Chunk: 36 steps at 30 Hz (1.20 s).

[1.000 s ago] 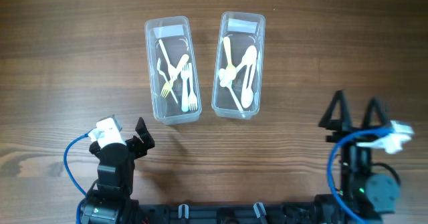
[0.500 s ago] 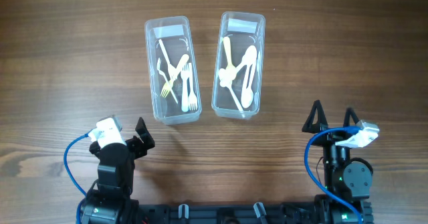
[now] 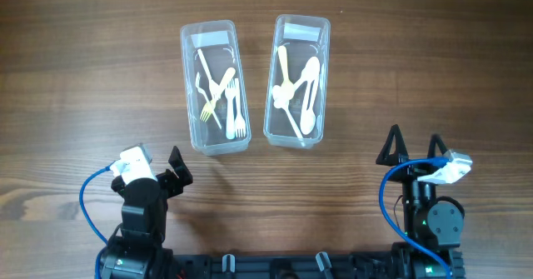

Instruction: Pack container

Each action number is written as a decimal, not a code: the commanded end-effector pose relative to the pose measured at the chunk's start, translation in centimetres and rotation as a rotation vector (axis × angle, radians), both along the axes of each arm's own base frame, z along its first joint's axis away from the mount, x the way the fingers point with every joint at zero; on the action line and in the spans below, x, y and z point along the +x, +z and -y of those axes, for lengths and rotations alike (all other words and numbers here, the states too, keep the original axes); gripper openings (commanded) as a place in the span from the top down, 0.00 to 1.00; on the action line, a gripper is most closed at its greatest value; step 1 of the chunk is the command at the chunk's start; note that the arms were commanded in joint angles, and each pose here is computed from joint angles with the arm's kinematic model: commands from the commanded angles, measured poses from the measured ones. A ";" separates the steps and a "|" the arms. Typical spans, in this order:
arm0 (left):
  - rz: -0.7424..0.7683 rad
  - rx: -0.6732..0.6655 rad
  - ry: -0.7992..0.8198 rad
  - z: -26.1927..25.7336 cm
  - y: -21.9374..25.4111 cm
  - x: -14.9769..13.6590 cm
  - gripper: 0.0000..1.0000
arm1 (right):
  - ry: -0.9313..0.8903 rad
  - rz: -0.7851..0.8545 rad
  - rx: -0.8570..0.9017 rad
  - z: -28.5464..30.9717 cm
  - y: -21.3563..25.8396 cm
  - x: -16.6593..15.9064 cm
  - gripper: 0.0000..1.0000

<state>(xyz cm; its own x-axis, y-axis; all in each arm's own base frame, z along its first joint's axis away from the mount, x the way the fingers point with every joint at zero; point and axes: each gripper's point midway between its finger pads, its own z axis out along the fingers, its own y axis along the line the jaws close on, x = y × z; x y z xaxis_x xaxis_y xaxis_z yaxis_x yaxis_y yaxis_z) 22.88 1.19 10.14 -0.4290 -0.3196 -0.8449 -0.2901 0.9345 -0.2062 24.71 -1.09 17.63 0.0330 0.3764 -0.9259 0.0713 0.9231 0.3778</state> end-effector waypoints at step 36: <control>0.271 0.096 -0.238 2.0 3.9 0.4 0.00 | 0.001 0.017 -0.017 0.0 0.4 -0.1 0.00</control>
